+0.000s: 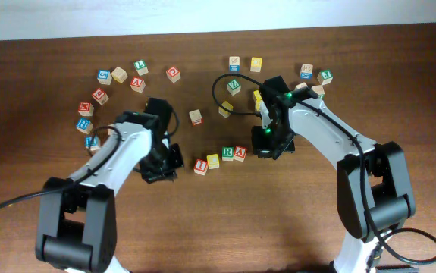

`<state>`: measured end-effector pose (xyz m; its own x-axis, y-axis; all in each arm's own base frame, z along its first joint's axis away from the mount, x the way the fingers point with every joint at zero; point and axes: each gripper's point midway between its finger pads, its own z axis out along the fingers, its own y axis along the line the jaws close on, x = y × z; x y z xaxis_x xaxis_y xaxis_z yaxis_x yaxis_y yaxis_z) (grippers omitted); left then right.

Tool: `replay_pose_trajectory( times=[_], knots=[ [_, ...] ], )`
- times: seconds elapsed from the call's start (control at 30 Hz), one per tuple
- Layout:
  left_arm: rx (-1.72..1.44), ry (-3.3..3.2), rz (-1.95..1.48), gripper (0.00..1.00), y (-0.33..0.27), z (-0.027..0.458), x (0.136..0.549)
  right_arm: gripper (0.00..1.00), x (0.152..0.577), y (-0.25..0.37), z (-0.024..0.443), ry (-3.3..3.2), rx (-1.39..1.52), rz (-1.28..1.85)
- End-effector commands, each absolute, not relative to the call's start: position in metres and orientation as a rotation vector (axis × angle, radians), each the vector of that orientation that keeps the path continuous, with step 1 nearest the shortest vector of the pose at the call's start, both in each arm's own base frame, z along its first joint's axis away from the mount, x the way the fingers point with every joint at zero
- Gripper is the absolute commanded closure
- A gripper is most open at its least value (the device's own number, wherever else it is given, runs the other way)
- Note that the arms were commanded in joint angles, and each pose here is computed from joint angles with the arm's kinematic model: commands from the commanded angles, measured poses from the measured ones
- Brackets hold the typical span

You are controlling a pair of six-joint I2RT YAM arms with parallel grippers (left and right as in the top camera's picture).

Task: Spell out ICRA

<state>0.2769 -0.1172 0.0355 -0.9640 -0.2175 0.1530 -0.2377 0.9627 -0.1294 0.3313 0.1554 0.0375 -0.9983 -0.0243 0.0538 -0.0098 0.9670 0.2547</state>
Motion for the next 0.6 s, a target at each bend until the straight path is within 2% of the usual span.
replay_pose_trajectory(
  times=[0.0, 0.57],
  knots=[
    [0.283, -2.963, 0.238, 1.00, -0.144, 0.026, 0.254, 0.96, 0.340, 0.155, 0.050, -3.107, 0.046, -0.405],
    [0.250, -3.090, 0.332, 1.00, -0.178, -0.004, 0.287, 0.96, 0.341, 0.155, 0.050, -3.112, 0.047, -0.407]
  ],
)
